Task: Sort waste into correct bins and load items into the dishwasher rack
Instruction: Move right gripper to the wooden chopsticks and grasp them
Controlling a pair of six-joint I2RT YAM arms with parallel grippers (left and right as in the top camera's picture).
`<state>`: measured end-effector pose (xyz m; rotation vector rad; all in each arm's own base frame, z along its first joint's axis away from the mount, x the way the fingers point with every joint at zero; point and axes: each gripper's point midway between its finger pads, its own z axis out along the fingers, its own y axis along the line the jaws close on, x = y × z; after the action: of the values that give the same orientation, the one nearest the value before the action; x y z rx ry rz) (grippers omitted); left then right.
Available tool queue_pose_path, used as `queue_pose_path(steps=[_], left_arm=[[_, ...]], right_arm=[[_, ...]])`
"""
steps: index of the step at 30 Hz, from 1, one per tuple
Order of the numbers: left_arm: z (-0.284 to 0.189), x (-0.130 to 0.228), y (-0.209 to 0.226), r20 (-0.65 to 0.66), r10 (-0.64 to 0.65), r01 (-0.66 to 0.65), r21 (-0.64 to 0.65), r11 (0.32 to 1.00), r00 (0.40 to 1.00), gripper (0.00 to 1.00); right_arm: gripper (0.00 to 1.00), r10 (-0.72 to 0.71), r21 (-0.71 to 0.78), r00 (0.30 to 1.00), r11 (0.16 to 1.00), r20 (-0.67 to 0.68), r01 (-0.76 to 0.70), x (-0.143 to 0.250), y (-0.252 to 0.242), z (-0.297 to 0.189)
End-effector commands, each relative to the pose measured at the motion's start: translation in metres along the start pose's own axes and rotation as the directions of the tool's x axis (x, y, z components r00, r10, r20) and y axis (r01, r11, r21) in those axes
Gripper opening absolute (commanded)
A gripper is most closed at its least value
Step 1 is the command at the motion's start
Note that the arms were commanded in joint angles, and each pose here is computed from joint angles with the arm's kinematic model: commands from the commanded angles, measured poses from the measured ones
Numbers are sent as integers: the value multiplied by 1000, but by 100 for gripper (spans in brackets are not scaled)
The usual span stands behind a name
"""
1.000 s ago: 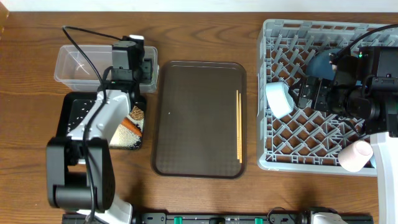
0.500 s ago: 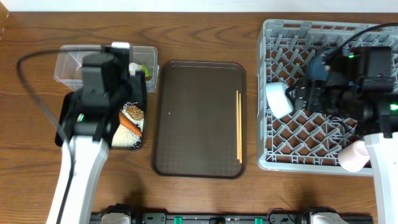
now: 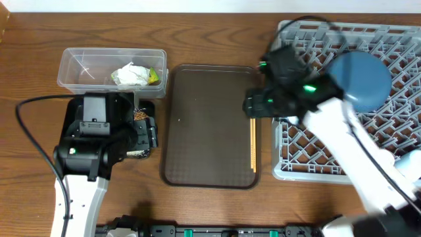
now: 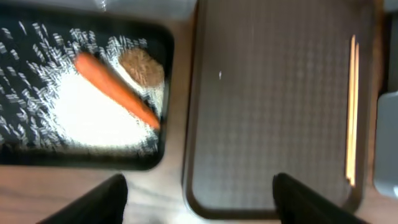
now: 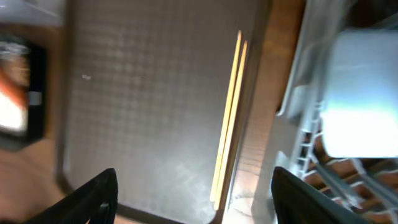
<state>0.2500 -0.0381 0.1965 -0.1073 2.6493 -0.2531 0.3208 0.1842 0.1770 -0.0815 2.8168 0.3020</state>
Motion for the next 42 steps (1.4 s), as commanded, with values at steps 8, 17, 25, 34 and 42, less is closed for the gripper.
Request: queue_pose_path(steps=[8,17,25,34,42], left_arm=[[13,8,-1,-77,-22,23,9,1000,997,98],[14,8,-1,-82,-22,23,8,1000,996,98],[14,8,-1,-82,-22,23,8,1000,996,98],[14,8,-1,-82,-22,23,8,1000,996,98],[14,8,-1,-82,-22,23,8,1000,996,98]], right_arm=[[60,87,133,953,990,-290,-50,42,-3,112],[59,92,147,914,988,-396,-36,66,-1,150],[53,122,145,908,987,-401,-69,68,2,165],[55,111,159,895,986,-431,-46,79,-5,176],[55,27,90,920,996,-390,9,65,6,154]])
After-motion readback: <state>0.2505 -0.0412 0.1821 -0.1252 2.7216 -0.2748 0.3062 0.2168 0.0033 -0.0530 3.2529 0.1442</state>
